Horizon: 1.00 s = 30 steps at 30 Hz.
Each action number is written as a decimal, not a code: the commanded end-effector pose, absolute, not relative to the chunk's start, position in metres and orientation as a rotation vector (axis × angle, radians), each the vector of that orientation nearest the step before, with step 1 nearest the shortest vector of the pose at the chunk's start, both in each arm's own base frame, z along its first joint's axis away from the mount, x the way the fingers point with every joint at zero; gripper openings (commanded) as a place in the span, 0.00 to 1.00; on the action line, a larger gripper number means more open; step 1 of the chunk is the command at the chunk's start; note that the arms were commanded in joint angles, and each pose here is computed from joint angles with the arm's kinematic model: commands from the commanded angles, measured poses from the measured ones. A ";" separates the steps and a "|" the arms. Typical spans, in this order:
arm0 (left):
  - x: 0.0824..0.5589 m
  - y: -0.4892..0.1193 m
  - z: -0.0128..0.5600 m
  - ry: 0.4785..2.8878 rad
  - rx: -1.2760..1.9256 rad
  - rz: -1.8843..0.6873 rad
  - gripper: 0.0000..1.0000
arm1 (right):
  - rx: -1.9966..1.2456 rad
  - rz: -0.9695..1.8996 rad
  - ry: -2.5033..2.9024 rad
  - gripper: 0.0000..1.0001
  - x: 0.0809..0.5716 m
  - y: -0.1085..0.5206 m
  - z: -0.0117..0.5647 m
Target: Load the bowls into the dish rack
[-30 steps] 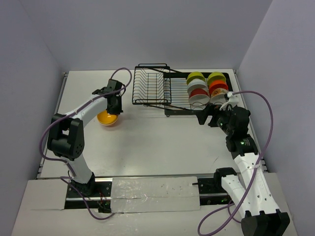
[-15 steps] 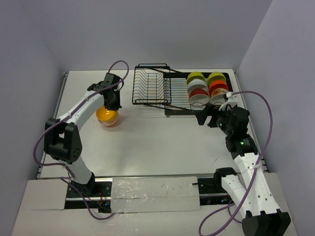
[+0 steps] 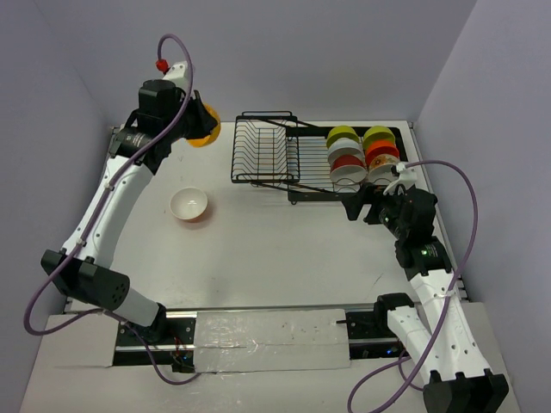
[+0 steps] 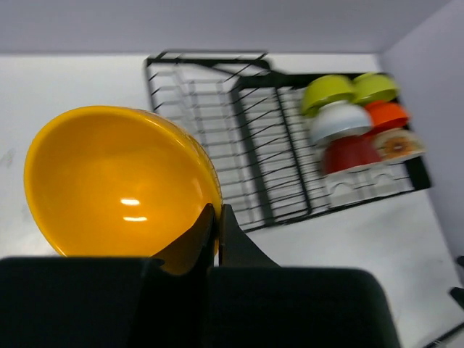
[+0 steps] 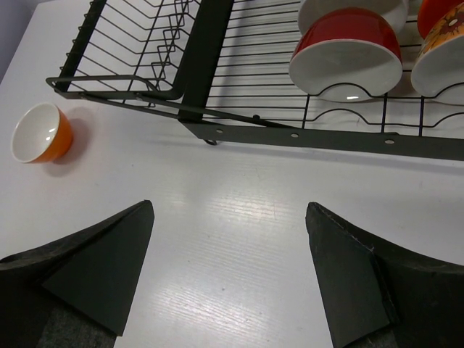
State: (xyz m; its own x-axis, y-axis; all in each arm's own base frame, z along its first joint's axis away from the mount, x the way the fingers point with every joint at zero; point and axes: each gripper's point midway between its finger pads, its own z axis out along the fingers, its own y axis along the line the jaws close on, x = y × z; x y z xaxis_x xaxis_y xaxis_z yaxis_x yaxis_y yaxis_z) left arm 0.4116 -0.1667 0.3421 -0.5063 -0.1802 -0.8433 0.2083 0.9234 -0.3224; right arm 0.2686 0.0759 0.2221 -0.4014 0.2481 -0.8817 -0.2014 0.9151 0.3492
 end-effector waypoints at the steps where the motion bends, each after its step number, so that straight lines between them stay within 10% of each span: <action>1: 0.422 -0.212 0.413 1.787 0.134 -0.759 0.00 | 0.000 0.480 1.866 0.93 0.267 0.077 0.243; 30: 0.536 -0.302 0.319 1.516 0.379 -1.432 0.00 | -0.076 0.447 1.868 0.93 0.255 0.076 0.247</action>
